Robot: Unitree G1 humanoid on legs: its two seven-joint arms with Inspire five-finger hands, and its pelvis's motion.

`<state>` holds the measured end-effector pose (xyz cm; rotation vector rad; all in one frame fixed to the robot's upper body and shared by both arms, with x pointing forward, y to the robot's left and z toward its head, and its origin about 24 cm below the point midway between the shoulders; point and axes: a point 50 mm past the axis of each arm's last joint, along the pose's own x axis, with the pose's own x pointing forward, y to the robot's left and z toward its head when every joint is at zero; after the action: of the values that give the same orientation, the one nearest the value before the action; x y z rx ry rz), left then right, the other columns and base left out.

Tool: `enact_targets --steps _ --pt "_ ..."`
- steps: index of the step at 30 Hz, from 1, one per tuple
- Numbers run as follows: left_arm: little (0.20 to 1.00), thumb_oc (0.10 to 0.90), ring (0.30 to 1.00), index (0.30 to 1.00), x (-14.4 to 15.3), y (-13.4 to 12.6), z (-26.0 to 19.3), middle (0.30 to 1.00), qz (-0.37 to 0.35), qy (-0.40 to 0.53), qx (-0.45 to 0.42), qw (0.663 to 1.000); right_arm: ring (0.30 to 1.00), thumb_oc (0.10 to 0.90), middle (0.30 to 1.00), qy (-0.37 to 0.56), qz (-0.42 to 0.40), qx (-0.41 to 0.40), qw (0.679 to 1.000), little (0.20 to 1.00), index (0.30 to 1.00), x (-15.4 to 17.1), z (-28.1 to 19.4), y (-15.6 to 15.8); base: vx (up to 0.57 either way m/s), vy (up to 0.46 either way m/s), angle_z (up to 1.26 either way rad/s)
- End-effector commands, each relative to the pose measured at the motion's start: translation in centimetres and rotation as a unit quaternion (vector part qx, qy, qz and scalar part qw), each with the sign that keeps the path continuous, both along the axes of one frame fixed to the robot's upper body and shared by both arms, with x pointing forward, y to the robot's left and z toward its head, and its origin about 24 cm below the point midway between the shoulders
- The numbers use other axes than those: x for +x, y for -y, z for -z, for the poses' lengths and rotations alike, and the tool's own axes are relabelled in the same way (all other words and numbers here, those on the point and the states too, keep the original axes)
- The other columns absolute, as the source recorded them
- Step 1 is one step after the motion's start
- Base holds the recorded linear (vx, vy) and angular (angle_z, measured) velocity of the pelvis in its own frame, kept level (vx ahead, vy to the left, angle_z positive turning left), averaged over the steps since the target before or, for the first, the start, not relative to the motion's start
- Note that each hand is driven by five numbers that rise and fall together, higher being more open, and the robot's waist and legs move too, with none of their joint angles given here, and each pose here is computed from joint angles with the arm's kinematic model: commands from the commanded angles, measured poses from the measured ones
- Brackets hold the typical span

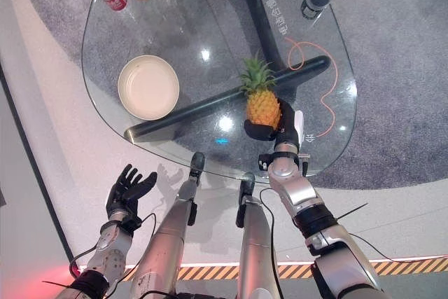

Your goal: Pick up the fruit to the plate

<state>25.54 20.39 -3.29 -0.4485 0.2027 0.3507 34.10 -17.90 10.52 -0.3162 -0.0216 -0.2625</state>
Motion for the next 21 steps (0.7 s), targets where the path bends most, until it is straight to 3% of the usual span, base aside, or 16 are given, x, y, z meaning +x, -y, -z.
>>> enact_targets --steps 1,12,21 --pt "0.9 0.8 0.9 0.9 -0.1 -1.2 -2.5 0.9 -0.038 0.077 0.004 0.996 0.3 0.1 0.3 0.171 -0.081 -0.026 0.981 0.2 0.3 -0.8 -7.0 -1.8 -0.01 -0.04 -0.1" --pt "0.9 0.8 0.9 0.9 1.2 0.3 -7.1 0.9 0.064 0.184 -0.029 0.98 0.3 0.1 0.3 0.211 -0.221 -0.073 0.949 0.2 0.3 -2.7 -9.0 -4.3 0.0 -0.023 -0.02" --pt "0.9 0.8 0.9 0.9 1.4 3.9 -10.8 0.9 0.207 0.262 -0.117 0.935 0.3 0.1 0.3 0.272 -0.315 -0.1 0.904 0.2 0.3 -4.6 -11.5 -6.9 0.0 0.0 0.0"
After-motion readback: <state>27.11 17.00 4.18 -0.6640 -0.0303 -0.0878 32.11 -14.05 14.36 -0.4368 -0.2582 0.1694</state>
